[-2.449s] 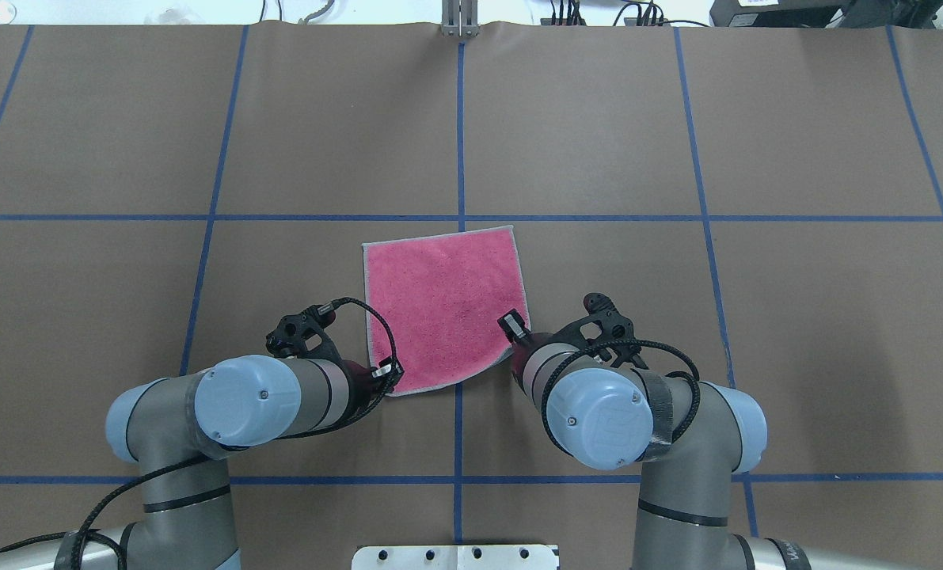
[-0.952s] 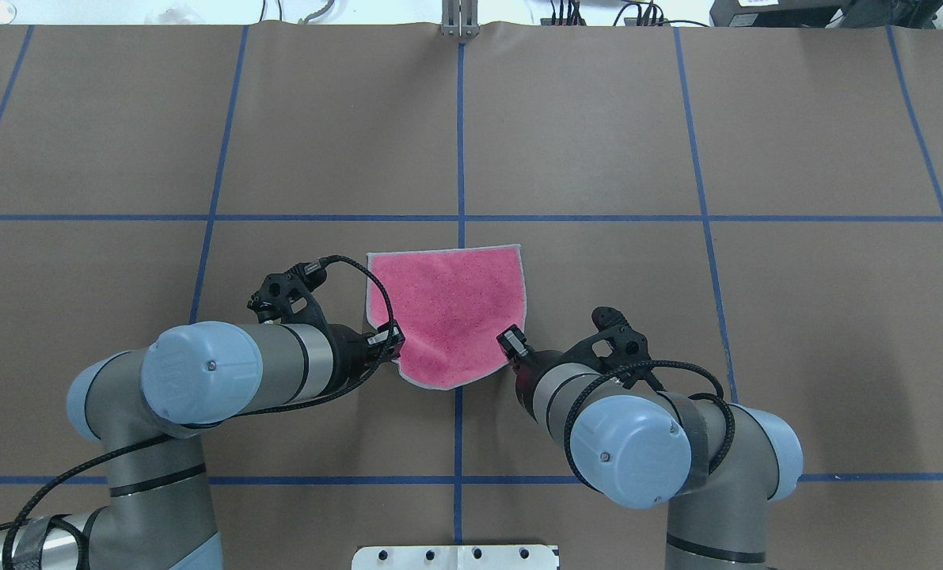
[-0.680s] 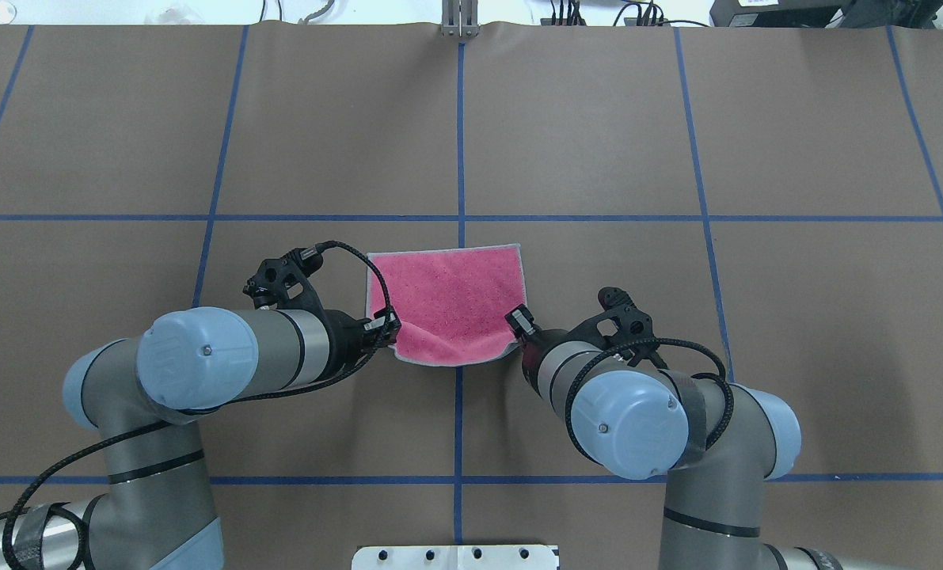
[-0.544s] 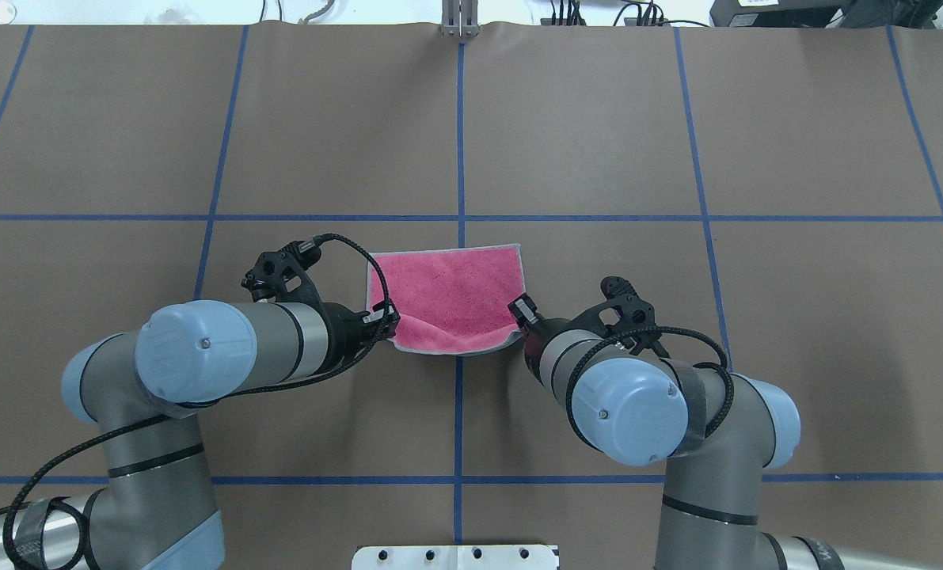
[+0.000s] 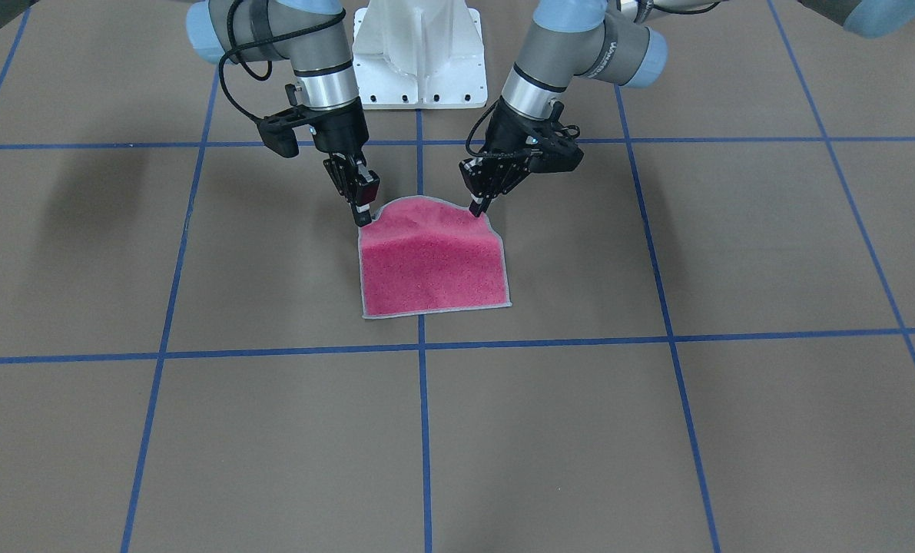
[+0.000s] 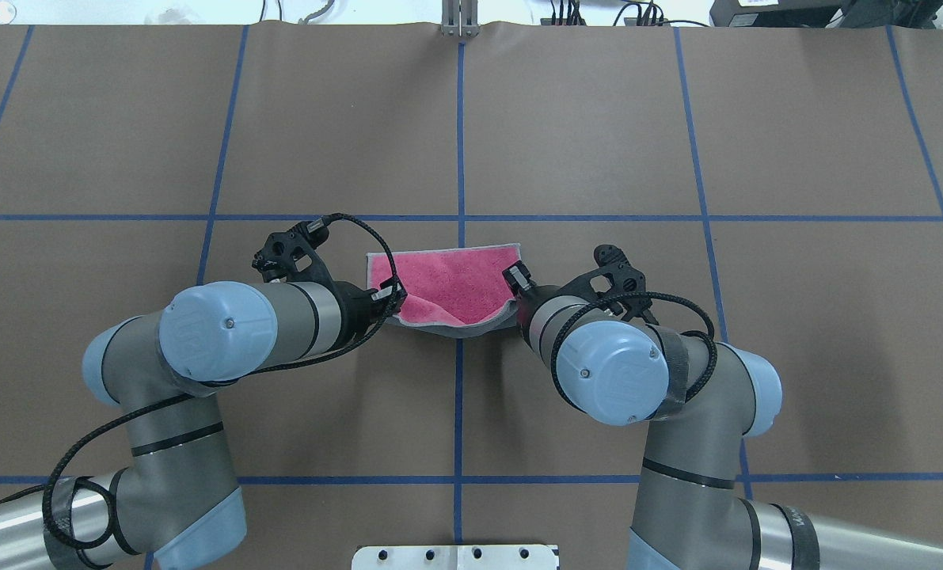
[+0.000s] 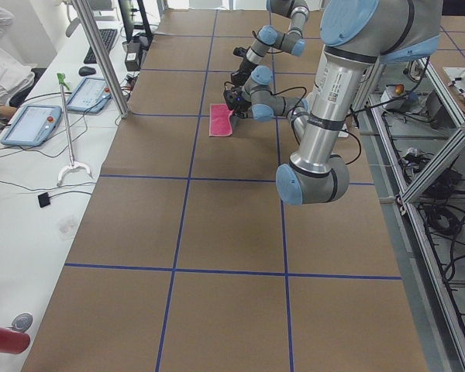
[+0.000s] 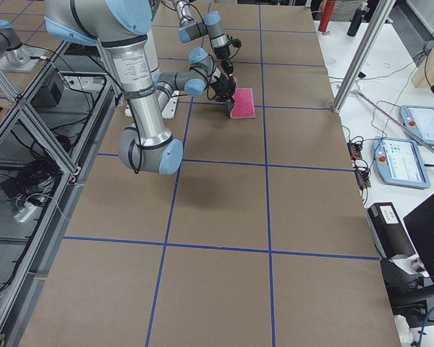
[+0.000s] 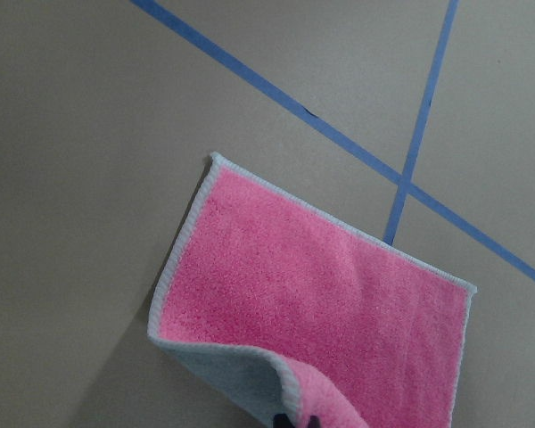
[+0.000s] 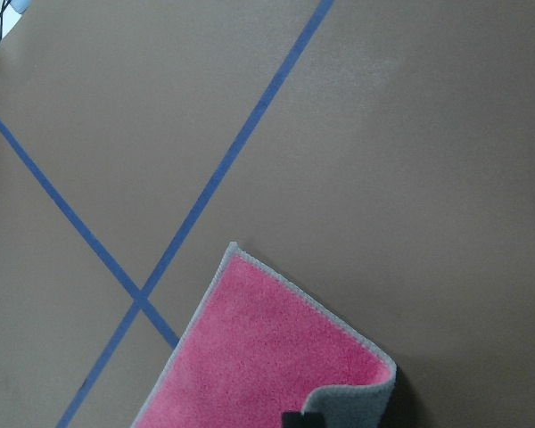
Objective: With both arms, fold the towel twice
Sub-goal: 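Lift the near corners with both grippers and fold them over the far edge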
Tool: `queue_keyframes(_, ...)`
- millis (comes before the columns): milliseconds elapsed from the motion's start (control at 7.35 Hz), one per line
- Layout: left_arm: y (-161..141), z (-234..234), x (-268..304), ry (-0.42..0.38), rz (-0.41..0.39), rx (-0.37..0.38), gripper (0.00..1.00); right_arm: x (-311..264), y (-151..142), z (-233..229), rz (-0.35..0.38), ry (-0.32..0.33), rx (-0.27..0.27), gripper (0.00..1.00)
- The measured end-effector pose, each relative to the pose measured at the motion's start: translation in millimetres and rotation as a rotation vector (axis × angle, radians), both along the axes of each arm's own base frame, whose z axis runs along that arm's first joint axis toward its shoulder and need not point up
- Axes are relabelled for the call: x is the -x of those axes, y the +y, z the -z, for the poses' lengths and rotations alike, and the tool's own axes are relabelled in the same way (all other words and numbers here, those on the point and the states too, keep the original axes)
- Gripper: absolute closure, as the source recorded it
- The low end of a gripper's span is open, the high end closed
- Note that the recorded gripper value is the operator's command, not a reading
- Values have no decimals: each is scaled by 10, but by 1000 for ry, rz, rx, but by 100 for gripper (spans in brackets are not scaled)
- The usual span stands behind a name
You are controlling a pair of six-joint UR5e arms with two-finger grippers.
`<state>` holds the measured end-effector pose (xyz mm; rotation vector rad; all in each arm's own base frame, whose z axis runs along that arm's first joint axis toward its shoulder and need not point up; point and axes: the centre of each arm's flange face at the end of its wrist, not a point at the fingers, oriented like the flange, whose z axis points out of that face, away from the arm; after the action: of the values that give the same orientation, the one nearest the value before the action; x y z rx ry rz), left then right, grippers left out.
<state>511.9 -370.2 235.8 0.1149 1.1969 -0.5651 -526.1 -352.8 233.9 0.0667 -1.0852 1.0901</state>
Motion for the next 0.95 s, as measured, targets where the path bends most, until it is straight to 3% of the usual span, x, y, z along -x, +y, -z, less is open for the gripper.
queue_keyframes(952,-264,-169,-114,-46,31,19,100,138,-305,-99,-28,46,5,100)
